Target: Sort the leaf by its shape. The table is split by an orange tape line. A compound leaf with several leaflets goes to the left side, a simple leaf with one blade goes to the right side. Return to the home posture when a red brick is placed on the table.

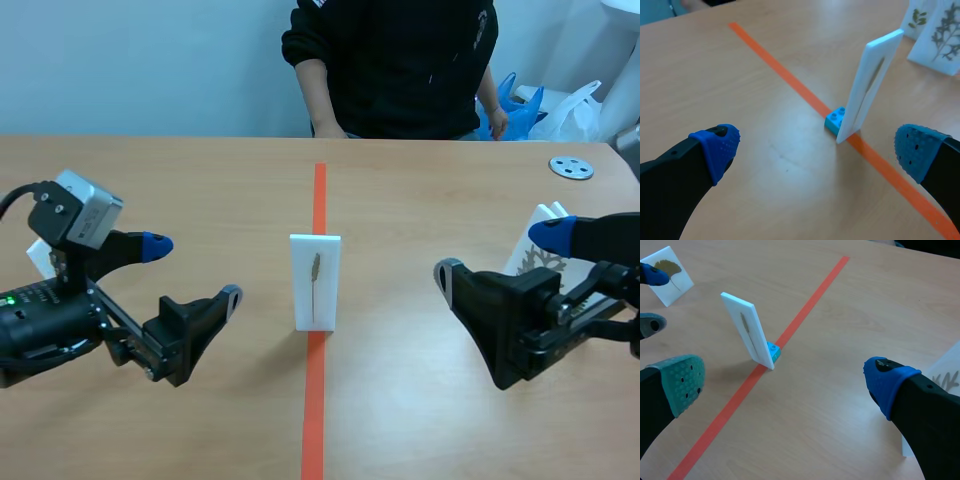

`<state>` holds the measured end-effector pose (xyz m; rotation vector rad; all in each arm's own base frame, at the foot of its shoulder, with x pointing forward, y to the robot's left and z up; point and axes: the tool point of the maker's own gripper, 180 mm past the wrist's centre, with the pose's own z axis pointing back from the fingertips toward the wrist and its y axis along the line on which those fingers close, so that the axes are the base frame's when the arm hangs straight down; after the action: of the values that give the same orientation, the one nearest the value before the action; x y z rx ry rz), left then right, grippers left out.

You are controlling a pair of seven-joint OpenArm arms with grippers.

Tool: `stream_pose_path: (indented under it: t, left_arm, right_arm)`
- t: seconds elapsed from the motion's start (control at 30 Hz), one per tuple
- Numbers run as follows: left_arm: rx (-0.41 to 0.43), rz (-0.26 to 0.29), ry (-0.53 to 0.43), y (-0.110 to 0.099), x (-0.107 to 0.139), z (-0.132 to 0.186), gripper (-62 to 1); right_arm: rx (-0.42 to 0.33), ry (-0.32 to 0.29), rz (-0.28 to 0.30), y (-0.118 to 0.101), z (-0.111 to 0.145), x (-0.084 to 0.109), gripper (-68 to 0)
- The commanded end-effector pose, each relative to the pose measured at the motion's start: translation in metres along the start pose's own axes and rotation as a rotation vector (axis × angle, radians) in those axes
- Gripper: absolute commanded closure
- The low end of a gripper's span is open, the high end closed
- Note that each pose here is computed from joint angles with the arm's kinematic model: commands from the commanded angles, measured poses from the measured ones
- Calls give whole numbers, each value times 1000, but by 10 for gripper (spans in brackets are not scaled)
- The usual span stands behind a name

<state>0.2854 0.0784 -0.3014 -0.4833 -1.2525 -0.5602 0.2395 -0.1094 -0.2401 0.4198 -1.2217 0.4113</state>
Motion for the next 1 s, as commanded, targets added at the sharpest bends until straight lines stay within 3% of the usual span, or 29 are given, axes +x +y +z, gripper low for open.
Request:
stream_pose_path:
  t: [0.0, 0.47, 0.97]
  left_arm:
    - [-26, -22, -46, -7, 12, -9, -623]
    - [-130, -175, -26, -10, -9, -58, -623]
    - [-246, -197, -29, -36, -19, -98, -623]
  right_arm:
    - [-4, -20, 10, -4, 0, 6, -679]
    - [-4, -21, 10, -4, 0, 6, -679]
    - [-4, -23, 10, -4, 0, 7, -679]
